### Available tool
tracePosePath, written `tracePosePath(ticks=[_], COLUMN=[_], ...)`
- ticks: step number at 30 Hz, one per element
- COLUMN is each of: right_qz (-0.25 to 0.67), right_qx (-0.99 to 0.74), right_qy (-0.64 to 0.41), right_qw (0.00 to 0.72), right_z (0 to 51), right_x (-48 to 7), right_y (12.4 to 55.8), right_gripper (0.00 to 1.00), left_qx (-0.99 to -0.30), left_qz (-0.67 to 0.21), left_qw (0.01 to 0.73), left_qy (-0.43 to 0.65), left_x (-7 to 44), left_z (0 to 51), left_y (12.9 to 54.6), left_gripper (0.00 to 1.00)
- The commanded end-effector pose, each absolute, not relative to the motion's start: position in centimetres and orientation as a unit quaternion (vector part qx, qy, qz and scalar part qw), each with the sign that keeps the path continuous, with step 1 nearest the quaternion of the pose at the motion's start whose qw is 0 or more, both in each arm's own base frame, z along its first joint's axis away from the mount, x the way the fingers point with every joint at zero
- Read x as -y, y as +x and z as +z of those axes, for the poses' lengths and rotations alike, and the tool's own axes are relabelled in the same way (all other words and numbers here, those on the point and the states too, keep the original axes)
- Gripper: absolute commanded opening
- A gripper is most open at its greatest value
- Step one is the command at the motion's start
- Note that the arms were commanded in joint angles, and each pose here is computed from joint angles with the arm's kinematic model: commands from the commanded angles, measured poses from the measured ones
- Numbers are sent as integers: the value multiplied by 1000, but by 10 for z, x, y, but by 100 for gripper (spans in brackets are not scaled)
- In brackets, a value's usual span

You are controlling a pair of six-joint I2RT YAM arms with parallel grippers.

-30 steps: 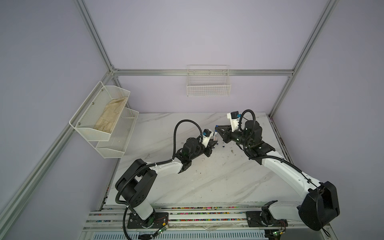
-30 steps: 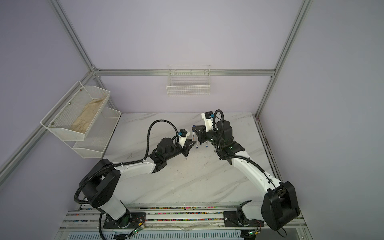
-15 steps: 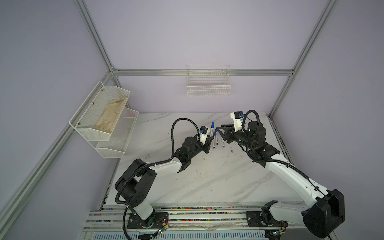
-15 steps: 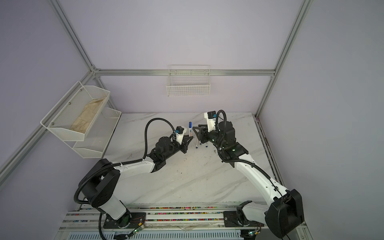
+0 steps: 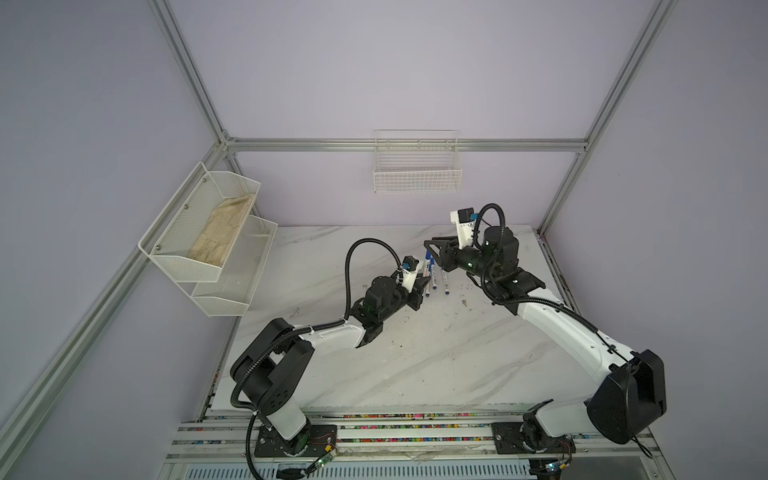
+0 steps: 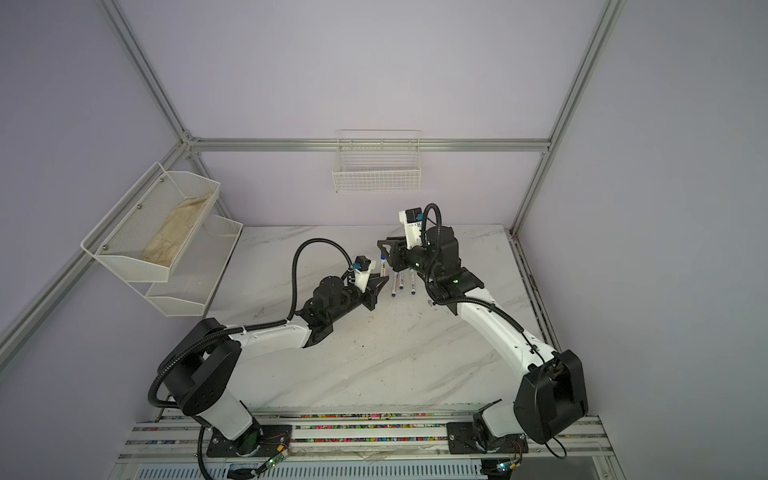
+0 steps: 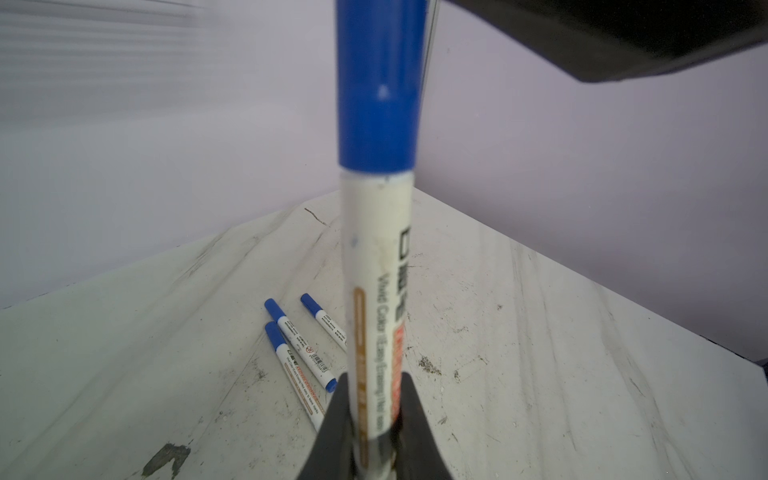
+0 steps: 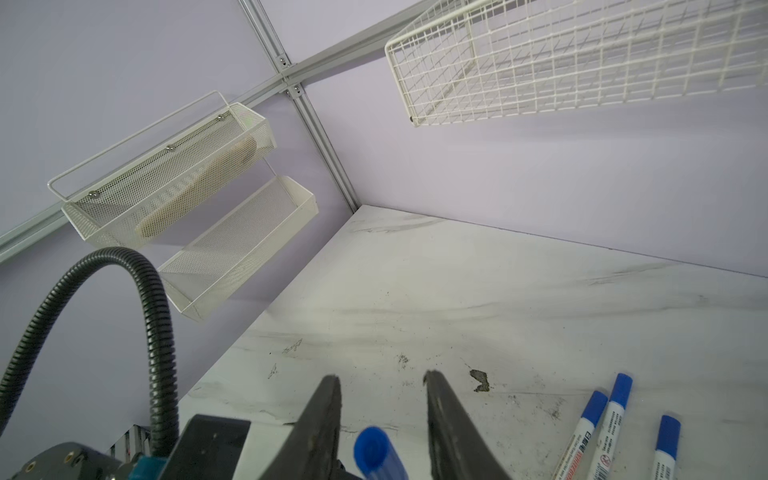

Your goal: Insert the pens into the pen caps

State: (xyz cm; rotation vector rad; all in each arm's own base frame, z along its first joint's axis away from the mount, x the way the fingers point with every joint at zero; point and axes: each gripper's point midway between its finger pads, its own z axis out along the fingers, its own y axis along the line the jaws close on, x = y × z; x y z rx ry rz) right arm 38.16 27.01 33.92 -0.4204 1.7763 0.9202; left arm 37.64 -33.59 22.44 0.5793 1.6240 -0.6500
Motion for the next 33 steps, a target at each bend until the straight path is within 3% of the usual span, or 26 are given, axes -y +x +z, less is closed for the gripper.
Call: tracePosePath(ticks=[1, 8, 17, 22, 28, 33], right_qz=[406, 406, 408, 410, 383, 382], right_qx=[-729, -743, -772, -802, -852, -865], right_qy=[-185, -181, -180, -189, -196, -188], right_qw=[519, 501, 453, 390, 298, 266], right_z=[350, 334, 298, 261, 207, 191], right_x=[-278, -279, -281, -282, -276, -273], right_y=[377, 379, 371, 355, 336, 327], right_gripper=[34, 20, 12, 10, 5, 2], left_qx=[-684, -684, -666, -630, -564, -513], left_qz=[-281, -280, -275, -284, -377, -467], left_qw=[624, 625, 649, 682, 713, 703], left_qy=[252, 250, 245, 238, 178, 155], left_x=[331, 330, 325, 322, 298, 276], left_z=[236, 238, 263, 299, 359, 392], left_y=[368, 367, 368, 370, 375, 372], left_gripper=[0, 0, 0, 0, 0, 0])
